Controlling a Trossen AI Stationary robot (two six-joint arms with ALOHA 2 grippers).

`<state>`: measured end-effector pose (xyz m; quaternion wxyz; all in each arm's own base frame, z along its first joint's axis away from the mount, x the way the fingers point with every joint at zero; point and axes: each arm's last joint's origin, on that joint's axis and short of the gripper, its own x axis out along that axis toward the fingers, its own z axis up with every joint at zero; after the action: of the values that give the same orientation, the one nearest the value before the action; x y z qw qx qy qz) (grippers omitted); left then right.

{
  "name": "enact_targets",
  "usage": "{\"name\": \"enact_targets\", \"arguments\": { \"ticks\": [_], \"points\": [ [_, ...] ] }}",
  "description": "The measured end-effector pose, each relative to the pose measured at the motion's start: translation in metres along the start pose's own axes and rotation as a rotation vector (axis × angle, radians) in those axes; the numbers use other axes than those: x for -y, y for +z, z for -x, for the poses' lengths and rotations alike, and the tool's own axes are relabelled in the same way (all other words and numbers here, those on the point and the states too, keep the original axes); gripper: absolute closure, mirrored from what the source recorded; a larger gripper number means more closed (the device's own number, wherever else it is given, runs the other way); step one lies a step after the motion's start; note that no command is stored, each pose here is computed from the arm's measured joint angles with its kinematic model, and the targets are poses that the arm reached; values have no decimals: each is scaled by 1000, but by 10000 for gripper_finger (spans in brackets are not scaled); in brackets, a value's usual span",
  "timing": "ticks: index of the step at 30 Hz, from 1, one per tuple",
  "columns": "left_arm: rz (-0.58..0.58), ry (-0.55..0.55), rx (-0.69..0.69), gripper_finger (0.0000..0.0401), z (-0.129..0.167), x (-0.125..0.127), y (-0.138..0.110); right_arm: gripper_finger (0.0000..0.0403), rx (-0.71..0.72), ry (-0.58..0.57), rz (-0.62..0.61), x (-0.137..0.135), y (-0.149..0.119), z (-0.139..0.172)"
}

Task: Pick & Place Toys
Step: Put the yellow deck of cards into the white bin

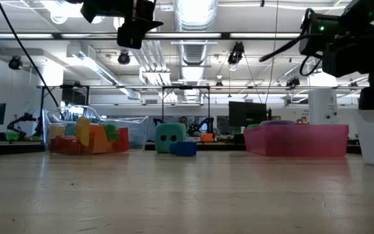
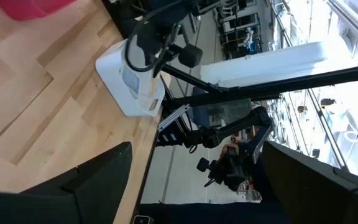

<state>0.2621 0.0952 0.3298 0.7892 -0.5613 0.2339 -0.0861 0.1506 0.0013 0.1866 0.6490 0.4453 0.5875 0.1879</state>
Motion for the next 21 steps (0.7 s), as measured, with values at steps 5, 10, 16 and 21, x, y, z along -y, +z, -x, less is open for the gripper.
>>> {"name": "enact_targets", "arguments": {
  "ticks": [5, 10, 16, 21],
  "points": [
    [0, 0, 0, 41, 0, 0, 0, 344, -13, -33, 7, 5, 4, -4],
    [0, 0, 0, 41, 0, 0, 0, 344, -22, -58, 25, 9, 9, -8],
    [0, 0, 0, 41, 0, 0, 0, 344, -35, -70, 36, 12, 11, -10],
    [1, 0, 0, 41, 0, 0, 0, 344, -35, -75, 41, 12, 11, -10]
  ]
}}
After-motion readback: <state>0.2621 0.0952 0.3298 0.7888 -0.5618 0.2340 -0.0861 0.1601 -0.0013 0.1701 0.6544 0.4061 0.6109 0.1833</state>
